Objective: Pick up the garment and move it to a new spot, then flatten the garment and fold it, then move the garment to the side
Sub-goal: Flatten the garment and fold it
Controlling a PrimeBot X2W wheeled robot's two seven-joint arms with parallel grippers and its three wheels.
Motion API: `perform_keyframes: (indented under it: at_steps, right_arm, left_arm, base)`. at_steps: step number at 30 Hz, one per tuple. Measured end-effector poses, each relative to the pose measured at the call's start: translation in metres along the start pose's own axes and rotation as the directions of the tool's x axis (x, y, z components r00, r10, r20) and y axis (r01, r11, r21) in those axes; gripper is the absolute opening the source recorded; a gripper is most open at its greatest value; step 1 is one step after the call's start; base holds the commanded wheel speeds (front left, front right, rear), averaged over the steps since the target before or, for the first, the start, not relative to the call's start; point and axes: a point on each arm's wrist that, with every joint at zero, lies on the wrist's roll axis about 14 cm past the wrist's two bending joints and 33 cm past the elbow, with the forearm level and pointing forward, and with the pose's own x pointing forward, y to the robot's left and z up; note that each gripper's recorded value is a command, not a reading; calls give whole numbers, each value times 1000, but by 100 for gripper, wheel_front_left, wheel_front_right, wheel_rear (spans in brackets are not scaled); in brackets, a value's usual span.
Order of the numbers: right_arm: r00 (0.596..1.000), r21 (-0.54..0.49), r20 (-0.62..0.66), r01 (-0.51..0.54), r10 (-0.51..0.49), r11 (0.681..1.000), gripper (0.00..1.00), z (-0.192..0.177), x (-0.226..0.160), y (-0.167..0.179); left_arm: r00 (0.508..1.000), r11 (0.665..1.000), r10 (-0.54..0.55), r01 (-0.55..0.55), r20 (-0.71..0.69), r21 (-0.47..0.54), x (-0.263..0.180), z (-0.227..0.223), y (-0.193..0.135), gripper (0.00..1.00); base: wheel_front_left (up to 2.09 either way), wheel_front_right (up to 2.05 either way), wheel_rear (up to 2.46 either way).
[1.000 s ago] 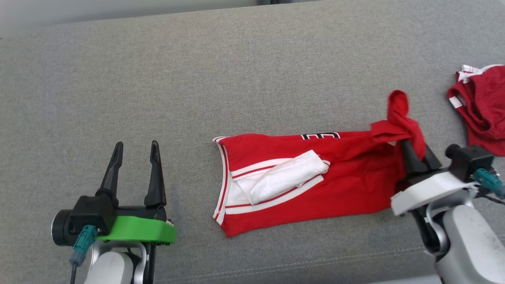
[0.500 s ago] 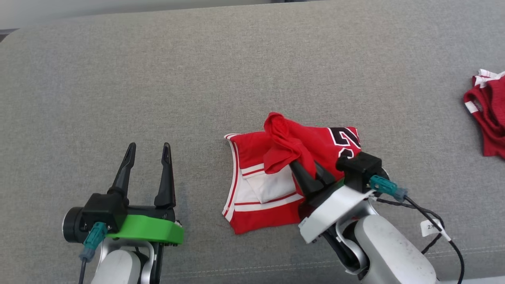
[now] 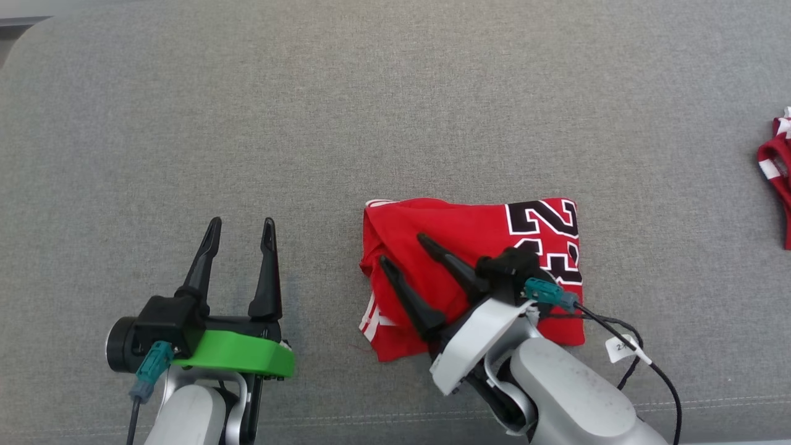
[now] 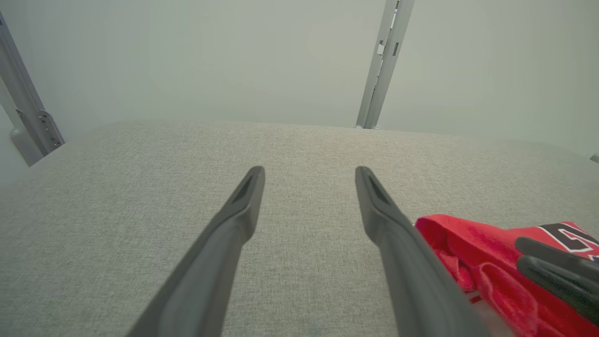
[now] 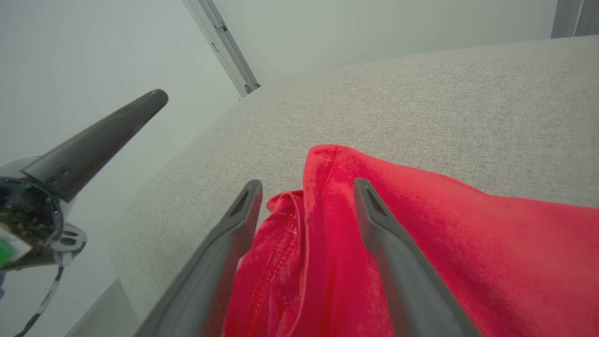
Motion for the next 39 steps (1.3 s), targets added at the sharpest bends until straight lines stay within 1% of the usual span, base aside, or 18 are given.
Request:
perform_keyframes:
  at_steps: [3,8,10,12,15,17,19,22,26,29,32,34,39]
  right_arm:
    - [998,45,-9,-63,64,997,100,-5,2,22]
    - [985,64,-18,-168,170,984,100,-8,2,57]
    - [983,60,18,-182,181,982,100,2,4,60]
    - [984,47,76,-165,161,985,100,20,8,53]
    - [980,9,179,-91,88,996,100,55,7,26]
    - [968,-17,250,-15,19,1000,100,79,-1,1]
    - [954,-46,294,72,-55,996,100,93,-15,-24]
    - [923,-85,340,219,-179,972,100,107,-42,-66]
    - [878,-146,364,385,-313,911,100,116,-82,-110]
    - [856,-193,349,465,-382,864,100,114,-107,-129]
    - [839,-210,327,513,-435,832,100,109,-127,-139]
    - [836,-225,307,528,-455,819,100,104,-137,-140]
    - [830,-229,261,549,-493,804,100,89,-157,-136]
  left_arm:
    - [1000,1000,-5,5,-3,-5,1,-1,-2,100]
    - [1000,1000,-13,13,0,-13,4,0,-4,100]
    - [1000,1000,-14,14,6,-14,4,1,-4,100]
    - [1000,1000,-13,13,14,-11,4,4,-3,100]
    - [999,1000,-10,10,31,-1,4,10,-1,100]
    - [999,1000,-9,9,41,3,4,14,0,100]
    - [998,1000,-8,8,55,-1,4,19,0,100]
    - [997,1000,-13,13,70,2,2,24,-2,100]
    - [996,1000,-14,12,87,20,-1,31,-2,100]
    - [995,999,-10,6,98,35,-4,36,0,100]
    - [995,999,-4,-2,102,50,-9,38,2,100]
    - [994,999,1,-6,105,50,-11,40,2,100]
    - [995,999,9,-13,96,44,-20,39,3,100]
  base:
    - [0,0,0]
    - [0,0,0]
    - [0,0,0]
    - [0,0,0]
    - [0,0,0]
    - [0,0,0]
    - [0,0,0]
    - [0,0,0]
    - [0,0,0]
    - [0,0,0]
    - [0,0,0]
    - [0,0,0]
    - [0,0,0]
